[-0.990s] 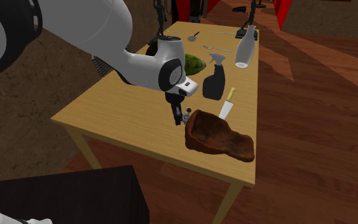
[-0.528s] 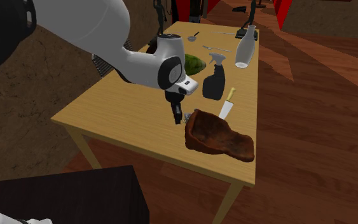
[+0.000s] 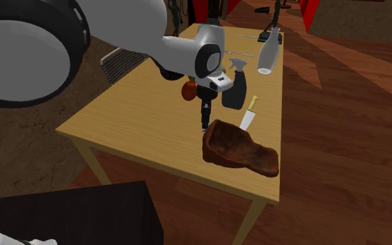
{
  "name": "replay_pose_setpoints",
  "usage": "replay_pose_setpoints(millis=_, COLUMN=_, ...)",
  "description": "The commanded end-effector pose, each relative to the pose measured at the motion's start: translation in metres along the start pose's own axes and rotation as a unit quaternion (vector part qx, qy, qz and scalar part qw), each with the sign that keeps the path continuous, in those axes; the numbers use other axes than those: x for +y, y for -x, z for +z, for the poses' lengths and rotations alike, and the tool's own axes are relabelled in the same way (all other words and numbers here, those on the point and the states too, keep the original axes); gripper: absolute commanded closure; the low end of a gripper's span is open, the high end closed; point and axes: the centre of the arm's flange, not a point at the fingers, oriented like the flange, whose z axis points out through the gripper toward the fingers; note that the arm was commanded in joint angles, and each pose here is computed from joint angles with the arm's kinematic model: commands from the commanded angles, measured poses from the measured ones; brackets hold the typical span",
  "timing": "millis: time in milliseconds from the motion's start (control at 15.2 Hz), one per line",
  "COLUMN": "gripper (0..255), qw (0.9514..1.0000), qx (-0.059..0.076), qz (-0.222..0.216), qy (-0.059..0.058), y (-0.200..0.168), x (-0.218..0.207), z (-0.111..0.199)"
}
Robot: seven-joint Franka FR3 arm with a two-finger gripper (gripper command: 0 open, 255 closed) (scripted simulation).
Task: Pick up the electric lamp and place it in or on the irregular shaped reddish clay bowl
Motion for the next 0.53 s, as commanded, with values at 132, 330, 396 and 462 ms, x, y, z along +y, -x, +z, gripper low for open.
replay_pose_setpoints(millis=132, gripper=0, qw=1.0000, qx=-0.002, qz=0.005, qy=0.004, y=-0.003, x=0.001, z=0.023)
replay_pose_setpoints(millis=330, gripper=0, qw=1.0000, qx=-0.002, qz=0.005, qy=0.004, y=-0.003, x=0.001, z=0.031)
replay_pose_setpoints(millis=396, gripper=0, qw=1.0000, qx=-0.002, qz=0.005, qy=0.004, y=-0.003, x=0.001, z=0.031)
replay_pose_setpoints(millis=462, gripper=0, qw=1.0000, qx=-0.002, qz=0.005, qy=0.004, y=-0.003, x=0.001, z=0.031)
